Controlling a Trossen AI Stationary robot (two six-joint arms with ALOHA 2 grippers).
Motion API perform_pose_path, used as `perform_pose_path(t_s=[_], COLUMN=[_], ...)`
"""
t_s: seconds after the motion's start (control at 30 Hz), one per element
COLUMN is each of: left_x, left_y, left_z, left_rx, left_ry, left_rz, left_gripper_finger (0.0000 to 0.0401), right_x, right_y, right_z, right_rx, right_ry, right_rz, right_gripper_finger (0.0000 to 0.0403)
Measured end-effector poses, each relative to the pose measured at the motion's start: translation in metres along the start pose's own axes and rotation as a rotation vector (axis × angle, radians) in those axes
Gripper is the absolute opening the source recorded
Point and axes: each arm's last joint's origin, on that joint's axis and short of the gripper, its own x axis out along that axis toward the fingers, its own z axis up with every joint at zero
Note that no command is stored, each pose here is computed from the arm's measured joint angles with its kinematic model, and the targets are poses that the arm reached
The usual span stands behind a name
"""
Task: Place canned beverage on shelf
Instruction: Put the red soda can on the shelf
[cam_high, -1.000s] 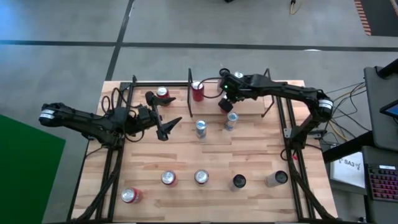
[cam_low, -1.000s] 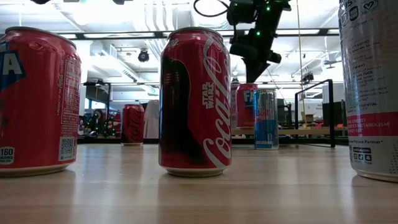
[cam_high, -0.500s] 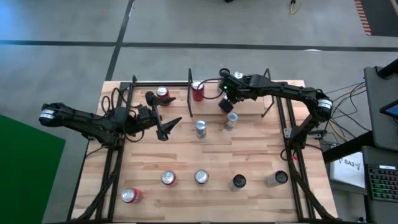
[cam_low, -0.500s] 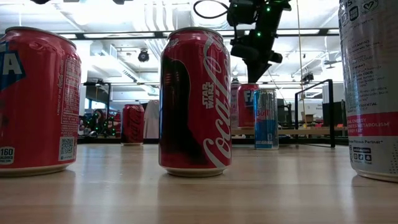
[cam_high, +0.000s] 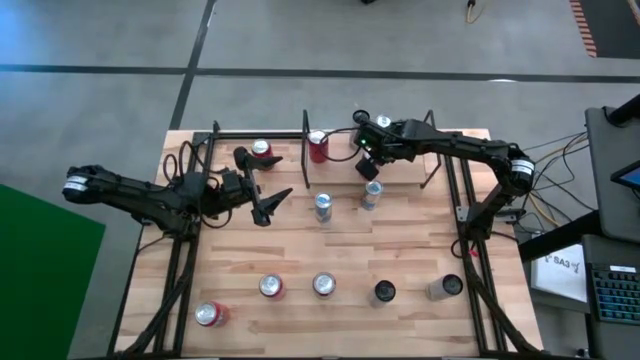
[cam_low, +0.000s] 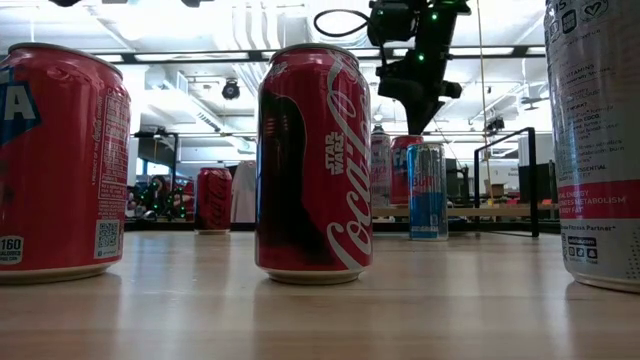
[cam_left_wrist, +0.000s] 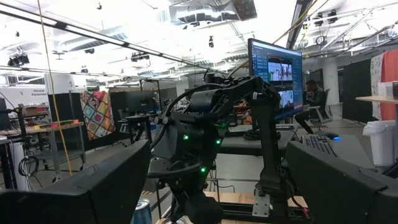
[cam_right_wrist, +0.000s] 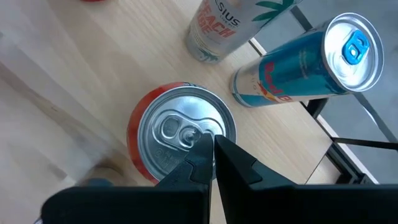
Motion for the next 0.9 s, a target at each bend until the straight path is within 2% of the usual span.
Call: perform_pose_path(t_s=[0.53, 0.9], left_x=[0.0, 0.0], left_y=[0.0, 0.0], left_z=[0.0, 0.0], left_rx=[0.0, 0.0], left_ry=[0.0, 0.0], left_rz=[0.0, 0.0], left_gripper_finger=[0.0359, 0.0359], right_x=[-0.013, -0.014], right_y=[-0.003, -0.004], right_z=[0.006, 0.003], right_rx=[0.004, -0.004], right_ry=[-0.035, 0.007], right_rz=[0.014, 0.009], right_gripper_finger=[0.0009, 0.0009])
